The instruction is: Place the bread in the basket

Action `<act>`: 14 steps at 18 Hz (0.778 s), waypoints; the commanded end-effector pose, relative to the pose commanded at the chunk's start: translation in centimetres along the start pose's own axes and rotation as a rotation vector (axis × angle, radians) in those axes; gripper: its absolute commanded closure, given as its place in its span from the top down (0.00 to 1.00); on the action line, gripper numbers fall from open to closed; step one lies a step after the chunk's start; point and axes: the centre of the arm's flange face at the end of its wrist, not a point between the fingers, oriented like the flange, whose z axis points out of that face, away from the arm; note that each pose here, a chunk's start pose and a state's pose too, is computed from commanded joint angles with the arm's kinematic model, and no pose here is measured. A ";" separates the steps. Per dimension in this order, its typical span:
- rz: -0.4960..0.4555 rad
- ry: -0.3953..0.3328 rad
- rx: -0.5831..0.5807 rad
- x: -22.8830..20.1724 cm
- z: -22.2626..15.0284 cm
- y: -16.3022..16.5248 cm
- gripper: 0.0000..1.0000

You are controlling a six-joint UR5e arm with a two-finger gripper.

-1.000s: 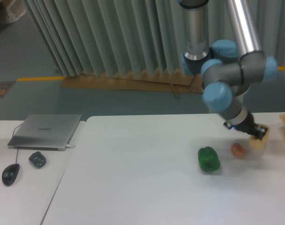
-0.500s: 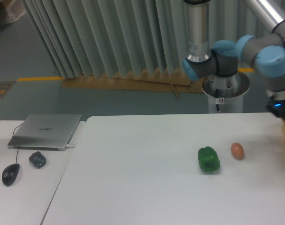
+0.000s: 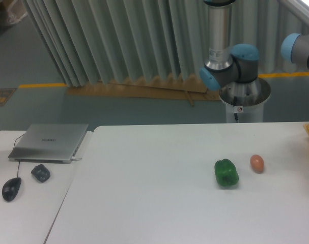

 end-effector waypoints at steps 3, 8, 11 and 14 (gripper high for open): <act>0.002 -0.002 0.002 0.0 -0.2 0.0 1.00; 0.008 -0.011 0.006 -0.5 -0.6 0.1 1.00; 0.081 -0.027 0.007 -1.5 -1.5 0.3 1.00; 0.160 -0.045 0.026 -2.4 -2.5 1.0 1.00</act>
